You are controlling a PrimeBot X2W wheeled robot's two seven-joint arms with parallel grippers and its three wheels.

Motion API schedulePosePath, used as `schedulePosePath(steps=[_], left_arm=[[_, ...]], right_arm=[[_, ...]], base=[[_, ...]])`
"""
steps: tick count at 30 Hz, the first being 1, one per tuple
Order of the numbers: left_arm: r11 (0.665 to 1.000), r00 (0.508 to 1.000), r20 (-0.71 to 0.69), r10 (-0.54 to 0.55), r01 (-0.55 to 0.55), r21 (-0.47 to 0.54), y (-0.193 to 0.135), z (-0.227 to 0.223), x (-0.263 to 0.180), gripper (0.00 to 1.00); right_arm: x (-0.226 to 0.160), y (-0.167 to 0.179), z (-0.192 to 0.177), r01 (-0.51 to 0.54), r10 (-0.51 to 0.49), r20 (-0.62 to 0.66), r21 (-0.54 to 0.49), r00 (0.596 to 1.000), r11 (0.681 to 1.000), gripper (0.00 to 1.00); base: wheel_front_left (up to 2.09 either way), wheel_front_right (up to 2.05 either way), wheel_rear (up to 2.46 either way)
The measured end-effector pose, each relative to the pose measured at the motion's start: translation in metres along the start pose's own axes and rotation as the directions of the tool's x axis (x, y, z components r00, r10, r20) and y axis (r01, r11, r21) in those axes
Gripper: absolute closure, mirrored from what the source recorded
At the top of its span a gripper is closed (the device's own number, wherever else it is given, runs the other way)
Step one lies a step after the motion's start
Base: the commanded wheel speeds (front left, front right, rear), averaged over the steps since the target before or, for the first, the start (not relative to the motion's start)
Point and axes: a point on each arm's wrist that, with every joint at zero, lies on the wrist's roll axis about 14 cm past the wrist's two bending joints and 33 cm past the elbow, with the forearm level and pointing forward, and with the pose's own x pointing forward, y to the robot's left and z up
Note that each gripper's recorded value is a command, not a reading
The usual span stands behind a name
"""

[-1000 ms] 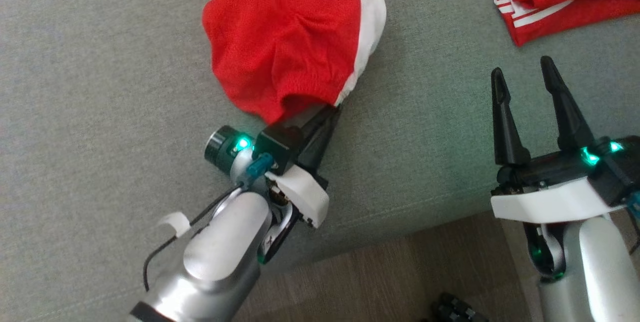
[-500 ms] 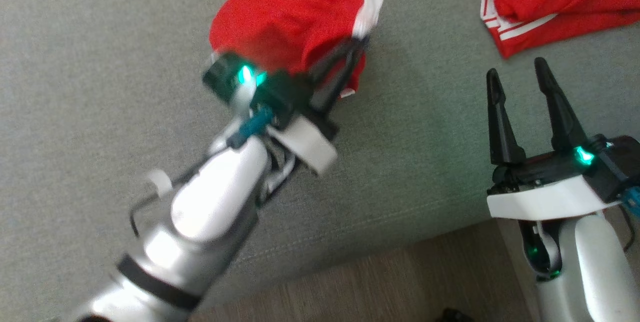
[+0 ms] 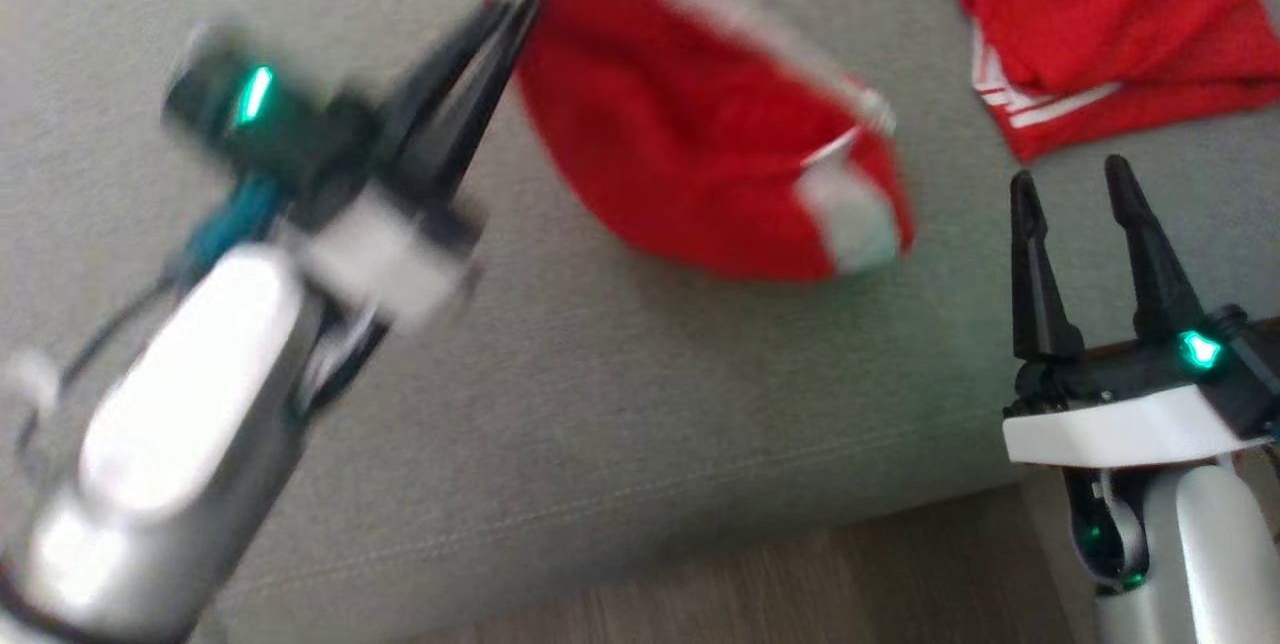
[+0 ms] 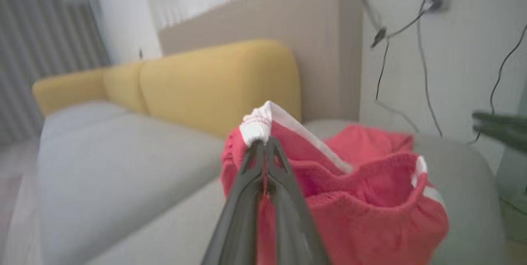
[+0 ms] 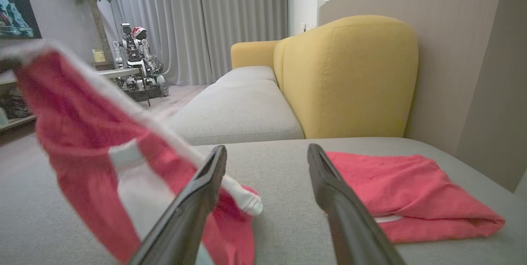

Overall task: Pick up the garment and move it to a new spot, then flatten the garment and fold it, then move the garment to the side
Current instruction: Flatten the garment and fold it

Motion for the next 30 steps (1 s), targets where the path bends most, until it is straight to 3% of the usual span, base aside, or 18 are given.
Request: schedulePosePath(steps=[3, 8, 13, 16, 25, 29, 30], left_arm=[[0.986, 0.972, -0.213, 0.103, -0.128, -0.107, 0.002, -0.063, -0.07, 1.0], [0.952, 0.895, -0.393, 0.21, -0.278, -0.125, 0.002, -0.104, -0.146, 1.0], [0.935, 0.869, -0.405, 0.284, -0.345, -0.084, 0.018, -0.105, -0.166, 1.0], [0.923, 0.849, -0.427, 0.311, -0.376, -0.075, 0.02, -0.111, -0.177, 1.0], [0.917, 0.853, -0.406, 0.329, -0.392, -0.08, 0.02, -0.109, -0.17, 1.0], [0.919, 0.859, -0.402, 0.319, -0.383, -0.09, 0.017, -0.109, -0.168, 1.0], [0.92, 0.858, -0.402, 0.319, -0.383, -0.087, 0.016, -0.109, -0.168, 1.0]], right_arm=[[0.004, 0.012, -0.013, -0.032, 0.033, -0.031, 0.015, 0.999, 0.999, 0.0], [-0.001, 0.027, -0.063, -0.042, 0.06, -0.165, 0.111, 0.984, 0.993, 0.0], [0.005, 0.05, -0.107, -0.055, 0.11, -0.275, 0.198, 0.955, 0.979, 0.0], [0.015, 0.072, -0.124, -0.126, 0.188, -0.315, 0.207, 0.93, 0.97, 0.0], [0.01, 0.1, -0.151, -0.228, 0.296, -0.394, 0.21, 0.87, 0.951, 0.0], [0.012, 0.103, -0.151, -0.254, 0.315, -0.396, 0.2, 0.863, 0.946, 0.0], [0.012, 0.103, -0.15, -0.262, 0.319, -0.394, 0.193, 0.862, 0.946, 0.05]], base=[[0.0, 0.0, 0.0], [0.0, 0.0, 0.0], [0.0, 0.0, 0.0], [0.0, 0.0, 0.0], [0.0, 0.0, 0.0], [0.0, 0.0, 0.0], [0.0, 0.0, 0.0]])
